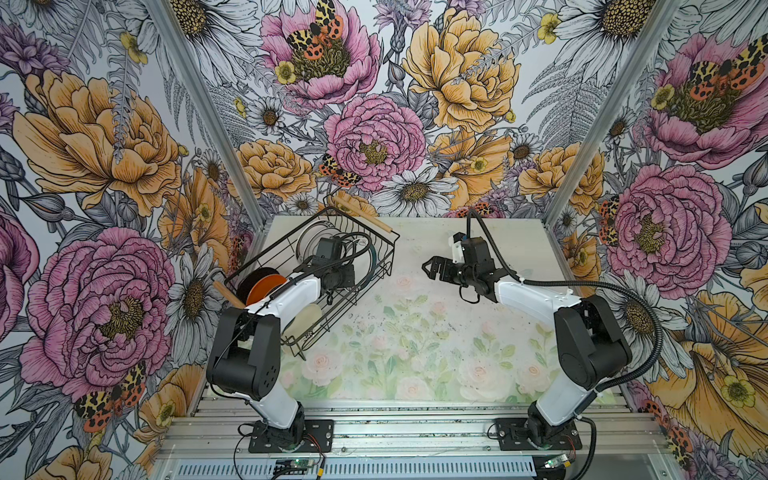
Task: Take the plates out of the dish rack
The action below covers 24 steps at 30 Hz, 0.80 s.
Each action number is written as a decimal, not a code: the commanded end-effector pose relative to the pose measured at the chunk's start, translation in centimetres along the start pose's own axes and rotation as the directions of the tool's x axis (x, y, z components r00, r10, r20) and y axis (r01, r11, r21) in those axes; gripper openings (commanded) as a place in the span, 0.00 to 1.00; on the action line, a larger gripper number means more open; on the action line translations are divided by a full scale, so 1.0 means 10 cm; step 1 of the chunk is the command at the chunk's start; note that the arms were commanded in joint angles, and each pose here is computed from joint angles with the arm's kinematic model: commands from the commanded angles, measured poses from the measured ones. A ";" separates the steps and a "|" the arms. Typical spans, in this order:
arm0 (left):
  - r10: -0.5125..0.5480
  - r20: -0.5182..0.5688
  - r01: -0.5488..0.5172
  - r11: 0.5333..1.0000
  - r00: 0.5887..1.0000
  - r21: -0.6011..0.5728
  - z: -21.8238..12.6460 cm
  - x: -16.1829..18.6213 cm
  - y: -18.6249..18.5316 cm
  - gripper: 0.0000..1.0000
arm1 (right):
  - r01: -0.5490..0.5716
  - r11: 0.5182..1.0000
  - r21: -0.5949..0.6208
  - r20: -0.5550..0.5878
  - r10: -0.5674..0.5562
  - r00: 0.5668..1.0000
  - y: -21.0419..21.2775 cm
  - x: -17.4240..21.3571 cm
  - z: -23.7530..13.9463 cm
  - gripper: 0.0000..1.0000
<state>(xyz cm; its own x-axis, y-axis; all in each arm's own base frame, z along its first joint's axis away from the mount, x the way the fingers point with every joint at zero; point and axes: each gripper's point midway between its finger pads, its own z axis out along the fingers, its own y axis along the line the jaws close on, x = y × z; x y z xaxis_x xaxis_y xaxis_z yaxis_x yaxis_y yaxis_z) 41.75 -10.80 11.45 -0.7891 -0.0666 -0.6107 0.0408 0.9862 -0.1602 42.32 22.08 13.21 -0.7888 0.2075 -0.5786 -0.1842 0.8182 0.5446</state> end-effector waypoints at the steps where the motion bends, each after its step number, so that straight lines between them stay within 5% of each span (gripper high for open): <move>1: 0.010 0.055 -0.011 1.000 0.998 0.020 -0.11 -0.12 -0.05 0.16 | -0.005 1.000 -0.004 0.012 0.005 1.000 0.02 -0.07 0.00 0.99; 24: 0.020 0.144 -0.024 0.999 0.989 0.026 -0.48 -0.25 -0.10 0.06 | -0.007 1.000 0.000 0.025 0.007 1.000 0.02 -0.08 -0.05 1.00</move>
<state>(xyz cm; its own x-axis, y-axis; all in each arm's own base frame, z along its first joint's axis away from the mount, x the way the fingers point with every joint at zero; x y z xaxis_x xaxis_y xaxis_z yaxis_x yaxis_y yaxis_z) 40.52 -10.74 14.25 -0.7483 -0.0454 -0.6618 0.0733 0.9859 -0.1505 42.32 22.08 13.21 -0.7897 0.2119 -0.5758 -0.1798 0.8173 0.5474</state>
